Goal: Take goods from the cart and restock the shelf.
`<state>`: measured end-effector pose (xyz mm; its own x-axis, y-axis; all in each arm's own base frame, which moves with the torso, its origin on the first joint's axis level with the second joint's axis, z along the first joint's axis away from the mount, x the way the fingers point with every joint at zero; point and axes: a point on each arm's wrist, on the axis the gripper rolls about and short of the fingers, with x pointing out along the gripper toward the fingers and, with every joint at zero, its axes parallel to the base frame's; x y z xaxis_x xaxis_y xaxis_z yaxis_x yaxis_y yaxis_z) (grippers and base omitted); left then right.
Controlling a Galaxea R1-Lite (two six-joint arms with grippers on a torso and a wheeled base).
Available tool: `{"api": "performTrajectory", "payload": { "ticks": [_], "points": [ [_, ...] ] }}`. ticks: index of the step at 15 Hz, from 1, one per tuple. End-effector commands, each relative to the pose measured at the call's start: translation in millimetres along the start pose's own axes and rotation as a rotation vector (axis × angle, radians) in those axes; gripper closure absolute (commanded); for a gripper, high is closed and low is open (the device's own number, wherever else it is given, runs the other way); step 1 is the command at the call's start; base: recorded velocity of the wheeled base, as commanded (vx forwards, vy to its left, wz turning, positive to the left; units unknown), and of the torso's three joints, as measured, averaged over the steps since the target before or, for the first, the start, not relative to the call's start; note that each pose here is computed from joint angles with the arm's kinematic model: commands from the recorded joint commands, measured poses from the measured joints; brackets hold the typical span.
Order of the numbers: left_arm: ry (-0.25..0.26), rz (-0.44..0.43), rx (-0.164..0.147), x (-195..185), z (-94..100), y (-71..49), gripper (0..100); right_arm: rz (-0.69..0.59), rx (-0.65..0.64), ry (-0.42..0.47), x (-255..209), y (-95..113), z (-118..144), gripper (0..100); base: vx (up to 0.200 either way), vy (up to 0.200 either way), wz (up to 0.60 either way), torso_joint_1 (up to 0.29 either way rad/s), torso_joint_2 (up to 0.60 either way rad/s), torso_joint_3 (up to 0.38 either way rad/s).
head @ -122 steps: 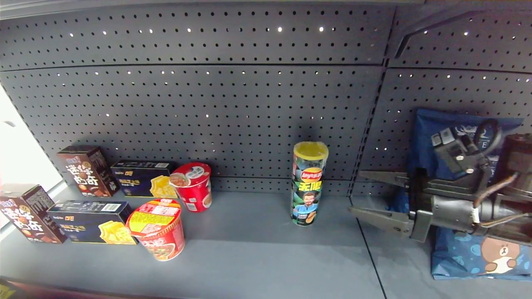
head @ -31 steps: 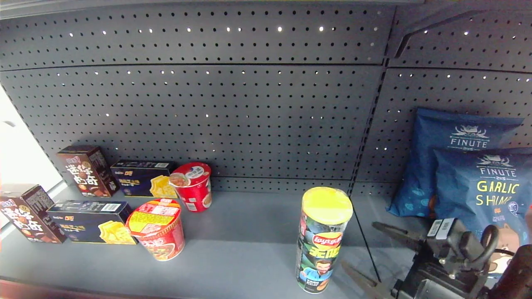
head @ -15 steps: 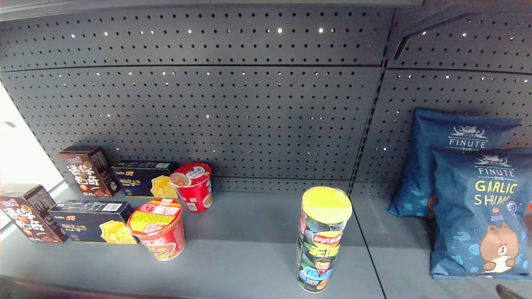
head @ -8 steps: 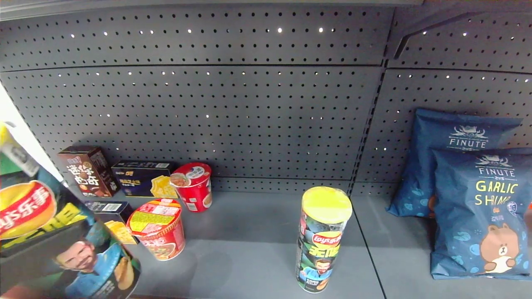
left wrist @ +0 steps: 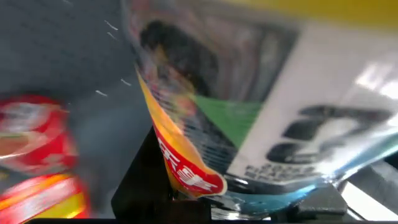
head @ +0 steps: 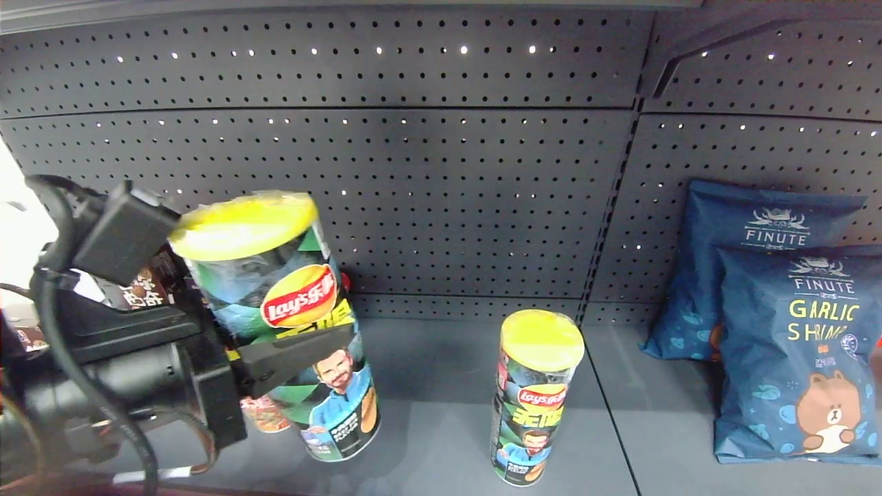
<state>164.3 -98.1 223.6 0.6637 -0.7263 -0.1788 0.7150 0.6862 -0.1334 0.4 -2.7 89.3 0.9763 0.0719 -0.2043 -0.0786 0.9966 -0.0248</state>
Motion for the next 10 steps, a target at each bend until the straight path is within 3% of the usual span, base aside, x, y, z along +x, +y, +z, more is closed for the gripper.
{"api": "performTrajectory", "payload": {
  "ticks": [1, 6, 7, 10],
  "points": [
    [0.086, -0.025, -0.031, 35, -11.5, 12.5, 100, -0.009, 0.005, -0.026, -2, 0, 0, 0, 0.0, 0.0, 0.0, 0.0, 0.0, 0.0],
    [0.092, -0.087, -0.008, 89, -7.5, 28.5, 100, -0.015, 0.004, -0.026, -3, 0, 0, 0, 0.0, 0.0, 0.0, 0.0, 0.0, 0.0],
    [0.08, -0.154, -0.001, 106, -9.4, 37.1, 100, -0.015, 0.004, -0.027, -3, 0, 0, 0, 0.0, 0.0, 0.0, 0.0, 0.0, 0.0],
    [-0.015, -0.225, 0.038, 137, -17.4, 59.2, 100, -0.018, 0.002, -0.032, -5, -1, -2, 0, 0.0, 0.0, 0.0, 0.0, 0.0, 0.0]
  ]
}}
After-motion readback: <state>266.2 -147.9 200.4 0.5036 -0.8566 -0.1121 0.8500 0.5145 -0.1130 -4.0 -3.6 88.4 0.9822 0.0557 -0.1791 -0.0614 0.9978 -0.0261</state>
